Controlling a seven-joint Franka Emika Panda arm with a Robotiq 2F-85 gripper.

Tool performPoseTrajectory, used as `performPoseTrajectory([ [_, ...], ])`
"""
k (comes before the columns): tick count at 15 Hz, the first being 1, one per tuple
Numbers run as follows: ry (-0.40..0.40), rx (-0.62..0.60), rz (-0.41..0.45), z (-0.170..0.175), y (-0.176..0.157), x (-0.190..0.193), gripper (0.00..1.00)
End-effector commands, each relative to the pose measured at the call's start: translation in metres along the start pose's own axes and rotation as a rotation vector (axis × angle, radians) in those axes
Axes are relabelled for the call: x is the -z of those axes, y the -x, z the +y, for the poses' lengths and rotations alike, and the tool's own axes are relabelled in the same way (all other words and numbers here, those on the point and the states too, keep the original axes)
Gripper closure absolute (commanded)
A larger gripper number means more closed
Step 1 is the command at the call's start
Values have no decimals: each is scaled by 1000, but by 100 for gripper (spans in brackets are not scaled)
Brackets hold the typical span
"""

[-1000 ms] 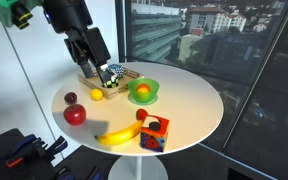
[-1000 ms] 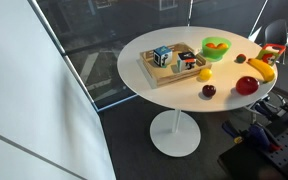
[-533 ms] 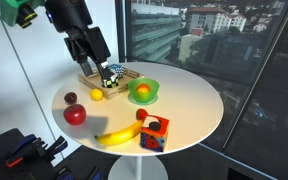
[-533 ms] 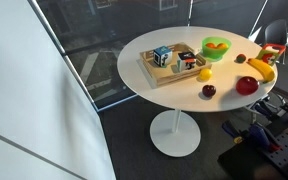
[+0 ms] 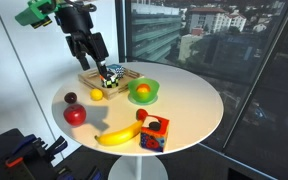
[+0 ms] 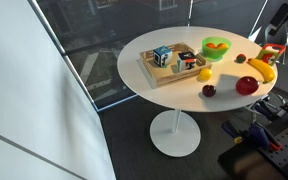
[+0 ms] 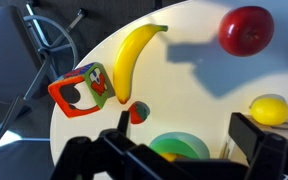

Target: Put the yellow circular fruit on the table in the green bowl

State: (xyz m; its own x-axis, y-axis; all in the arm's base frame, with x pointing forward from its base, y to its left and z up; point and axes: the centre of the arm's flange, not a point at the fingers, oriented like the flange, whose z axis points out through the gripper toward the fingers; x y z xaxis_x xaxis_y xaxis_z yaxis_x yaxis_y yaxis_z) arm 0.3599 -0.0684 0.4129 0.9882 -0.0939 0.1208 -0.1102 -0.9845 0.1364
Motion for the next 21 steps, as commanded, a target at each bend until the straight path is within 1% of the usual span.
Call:
performPoseTrajectory([
  [1,-70,15,-18,-21,-30,-6,0],
  [5,-125,3,-64,-45,-44,-13,0],
  [10,-200,-15,-112,-60,-55,-15,0],
  [11,-205,-15,-118,-60,-55,-13,0],
  [12,-183,-20,-97,-59,-44,-21,0],
  [19,-190,-22,-105,-61,-47,-20,0],
  [21,-194,-4,-118,-69,-50,-24,0],
])
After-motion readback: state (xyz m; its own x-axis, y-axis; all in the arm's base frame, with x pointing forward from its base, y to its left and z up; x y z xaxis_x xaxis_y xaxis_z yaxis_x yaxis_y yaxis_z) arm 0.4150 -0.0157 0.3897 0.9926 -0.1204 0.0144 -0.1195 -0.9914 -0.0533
